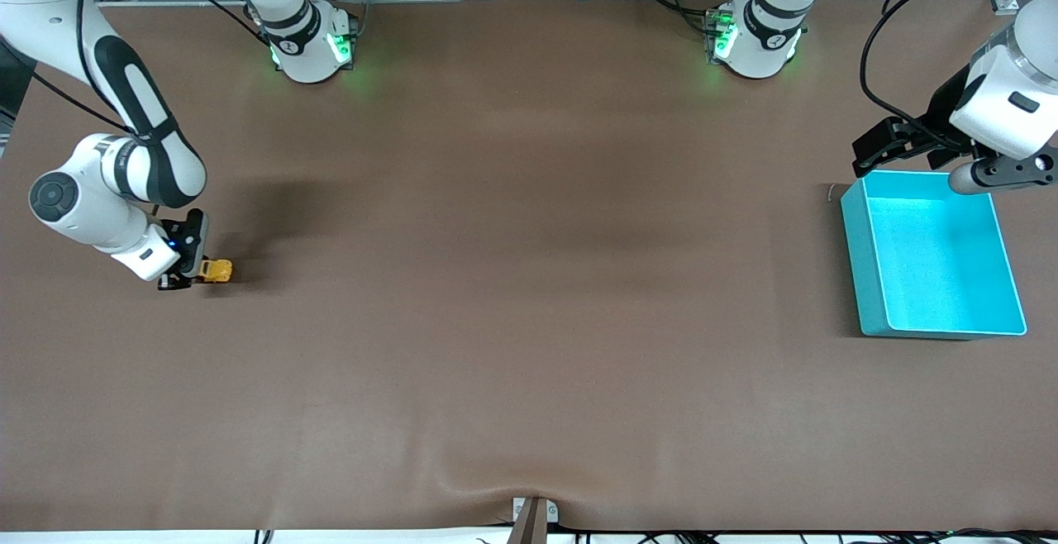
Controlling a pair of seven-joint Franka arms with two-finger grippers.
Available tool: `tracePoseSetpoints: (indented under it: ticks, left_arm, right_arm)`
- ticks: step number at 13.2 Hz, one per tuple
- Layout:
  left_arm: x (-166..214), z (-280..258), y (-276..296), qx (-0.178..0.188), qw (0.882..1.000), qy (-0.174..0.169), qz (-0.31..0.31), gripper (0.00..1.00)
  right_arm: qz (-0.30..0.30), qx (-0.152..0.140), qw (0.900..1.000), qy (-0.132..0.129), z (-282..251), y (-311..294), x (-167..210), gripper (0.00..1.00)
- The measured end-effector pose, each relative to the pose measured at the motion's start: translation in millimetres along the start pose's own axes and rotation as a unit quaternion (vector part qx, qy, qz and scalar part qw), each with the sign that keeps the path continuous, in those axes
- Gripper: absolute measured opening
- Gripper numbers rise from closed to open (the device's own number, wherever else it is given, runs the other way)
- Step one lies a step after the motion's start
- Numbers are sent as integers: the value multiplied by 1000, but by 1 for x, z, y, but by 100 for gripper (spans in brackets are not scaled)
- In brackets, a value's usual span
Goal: Wind and store yellow beetle car
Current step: 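Drag the held car backward along the table with the right gripper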
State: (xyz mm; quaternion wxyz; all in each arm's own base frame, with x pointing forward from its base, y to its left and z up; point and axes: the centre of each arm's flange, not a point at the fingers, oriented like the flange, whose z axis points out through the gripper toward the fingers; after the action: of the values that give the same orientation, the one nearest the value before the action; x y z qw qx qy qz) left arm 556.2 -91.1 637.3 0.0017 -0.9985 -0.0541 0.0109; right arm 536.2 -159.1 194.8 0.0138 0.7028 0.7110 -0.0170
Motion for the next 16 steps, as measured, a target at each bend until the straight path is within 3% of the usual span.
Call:
tracePoseSetpoints:
  ticks: [16]
  left_arm:
    - [0, 0, 1, 0, 1000, 0, 0, 100]
  right_arm:
    - [32, 0, 999, -1, 2, -1, -42, 43]
